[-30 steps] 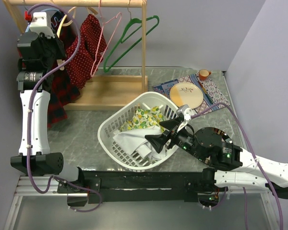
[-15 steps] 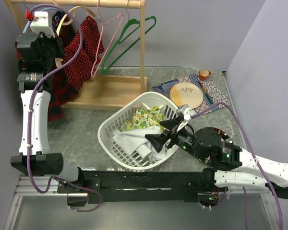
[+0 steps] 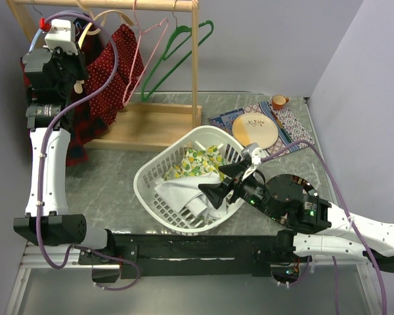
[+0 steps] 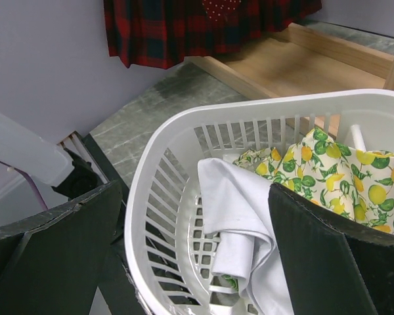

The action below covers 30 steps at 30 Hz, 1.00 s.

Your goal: Remove the skirt from the hanger

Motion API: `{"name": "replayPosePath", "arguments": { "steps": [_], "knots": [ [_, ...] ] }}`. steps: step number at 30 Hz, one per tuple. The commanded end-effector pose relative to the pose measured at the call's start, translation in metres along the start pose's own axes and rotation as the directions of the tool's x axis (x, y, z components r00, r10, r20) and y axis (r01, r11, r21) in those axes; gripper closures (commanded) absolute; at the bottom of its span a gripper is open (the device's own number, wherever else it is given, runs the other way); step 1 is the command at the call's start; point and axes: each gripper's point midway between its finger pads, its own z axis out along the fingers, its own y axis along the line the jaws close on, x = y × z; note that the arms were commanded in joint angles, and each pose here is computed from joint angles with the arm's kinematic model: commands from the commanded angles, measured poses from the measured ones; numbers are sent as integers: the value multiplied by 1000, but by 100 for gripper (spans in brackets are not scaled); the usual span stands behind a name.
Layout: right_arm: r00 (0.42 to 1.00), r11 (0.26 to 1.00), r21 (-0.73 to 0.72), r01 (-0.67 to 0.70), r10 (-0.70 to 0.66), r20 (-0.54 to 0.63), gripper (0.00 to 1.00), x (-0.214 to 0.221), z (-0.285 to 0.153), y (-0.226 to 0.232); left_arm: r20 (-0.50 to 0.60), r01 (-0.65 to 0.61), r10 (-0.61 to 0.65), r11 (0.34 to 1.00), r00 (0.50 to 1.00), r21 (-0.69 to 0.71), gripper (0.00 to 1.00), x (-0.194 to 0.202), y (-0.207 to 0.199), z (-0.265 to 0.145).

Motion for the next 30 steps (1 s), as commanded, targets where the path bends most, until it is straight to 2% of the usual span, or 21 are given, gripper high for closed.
{"name": "replayPosePath", "arguments": {
  "steps": [1, 15, 20, 21, 22, 23, 24, 25, 28, 30],
  "knots": [
    [996, 999, -12, -36, 37, 82, 1, -30, -5, 4, 354, -67, 67, 998, 933, -13, 99, -105, 0, -29],
    [996, 999, -22, -37, 38, 82, 1, -31, -5, 6, 425, -120, 138, 990, 895, -68, 99, -127, 2, -31],
    [996, 999, -19, -40, 41, 79, 1, -30, -5, 6, 397, -94, 110, 994, 911, -59, 99, -119, 2, -36],
    [996, 999, -21, -43, 45, 80, 1, -30, -6, 6, 376, -89, 101, 995, 921, -48, 96, -110, 0, -35],
    [996, 999, -23, -44, 46, 78, 1, -30, -6, 6, 373, -85, 96, 995, 923, -45, 81, -108, -1, -41],
    [996, 999, -26, -43, 45, 79, 1, -30, -6, 7, 364, -80, 86, 996, 927, -32, 70, -103, -3, -42],
    [995, 999, -27, -46, 48, 82, 1, -30, -6, 7, 335, -78, 78, 997, 939, -14, 55, -89, -7, -39],
    [996, 998, -28, -47, 49, 80, 1, -29, -6, 7, 332, -71, 65, 997, 941, 7, 34, -87, -10, -43],
    [996, 998, -35, -44, 46, 72, 1, -28, -6, 8, 263, -39, 31, 999, 964, 24, 22, -64, -14, -40],
    [997, 998, -37, -44, 46, 67, 1, -27, -6, 9, 206, -9, 4, 1000, 979, 22, 20, -53, -13, -36]
  ]
}}
